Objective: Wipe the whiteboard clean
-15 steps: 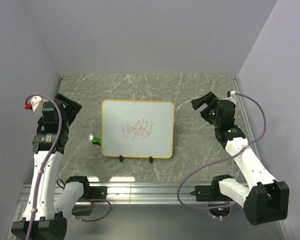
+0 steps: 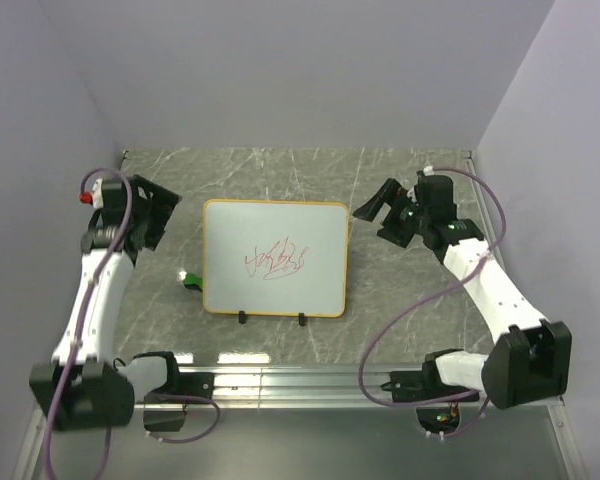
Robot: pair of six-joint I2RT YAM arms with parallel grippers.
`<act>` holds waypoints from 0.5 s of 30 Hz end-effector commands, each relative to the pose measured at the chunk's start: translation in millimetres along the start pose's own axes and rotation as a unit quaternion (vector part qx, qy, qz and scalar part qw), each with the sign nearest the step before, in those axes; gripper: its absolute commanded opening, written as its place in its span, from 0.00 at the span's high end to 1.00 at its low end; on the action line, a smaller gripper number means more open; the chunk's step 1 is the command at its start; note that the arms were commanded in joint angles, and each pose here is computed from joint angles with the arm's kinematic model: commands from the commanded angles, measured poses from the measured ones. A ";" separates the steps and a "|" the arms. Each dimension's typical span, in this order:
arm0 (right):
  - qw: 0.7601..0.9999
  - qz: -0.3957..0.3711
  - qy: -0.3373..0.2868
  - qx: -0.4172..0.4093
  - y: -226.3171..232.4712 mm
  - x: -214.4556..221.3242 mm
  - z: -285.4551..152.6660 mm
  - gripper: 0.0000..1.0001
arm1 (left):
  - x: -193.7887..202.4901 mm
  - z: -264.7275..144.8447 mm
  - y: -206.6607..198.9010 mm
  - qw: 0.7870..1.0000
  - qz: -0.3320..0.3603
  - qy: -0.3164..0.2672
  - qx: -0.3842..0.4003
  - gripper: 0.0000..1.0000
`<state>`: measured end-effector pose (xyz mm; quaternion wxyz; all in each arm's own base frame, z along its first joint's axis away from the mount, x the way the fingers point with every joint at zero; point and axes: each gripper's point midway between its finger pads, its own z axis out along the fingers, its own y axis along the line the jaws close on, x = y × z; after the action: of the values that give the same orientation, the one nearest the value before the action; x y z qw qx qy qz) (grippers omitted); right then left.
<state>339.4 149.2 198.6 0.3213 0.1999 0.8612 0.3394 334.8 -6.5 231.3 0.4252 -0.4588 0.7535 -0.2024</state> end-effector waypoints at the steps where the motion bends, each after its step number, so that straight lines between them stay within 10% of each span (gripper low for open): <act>1: 0.999 -0.032 0.005 0.024 -6.9 9.8 -35.0 0.00 | -8.9 7.4 32.8 0.987 -0.060 0.000 -0.149 0.02; 15: 0.990 -0.076 -0.005 0.122 -59.0 26.2 -63.5 0.01 | 27.4 20.1 50.4 0.954 -0.167 0.061 -0.241 0.01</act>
<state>273.4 104.8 186.7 0.3196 0.1856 0.8996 0.2325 343.3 0.7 175.2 0.2690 -0.5885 0.7504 -0.1351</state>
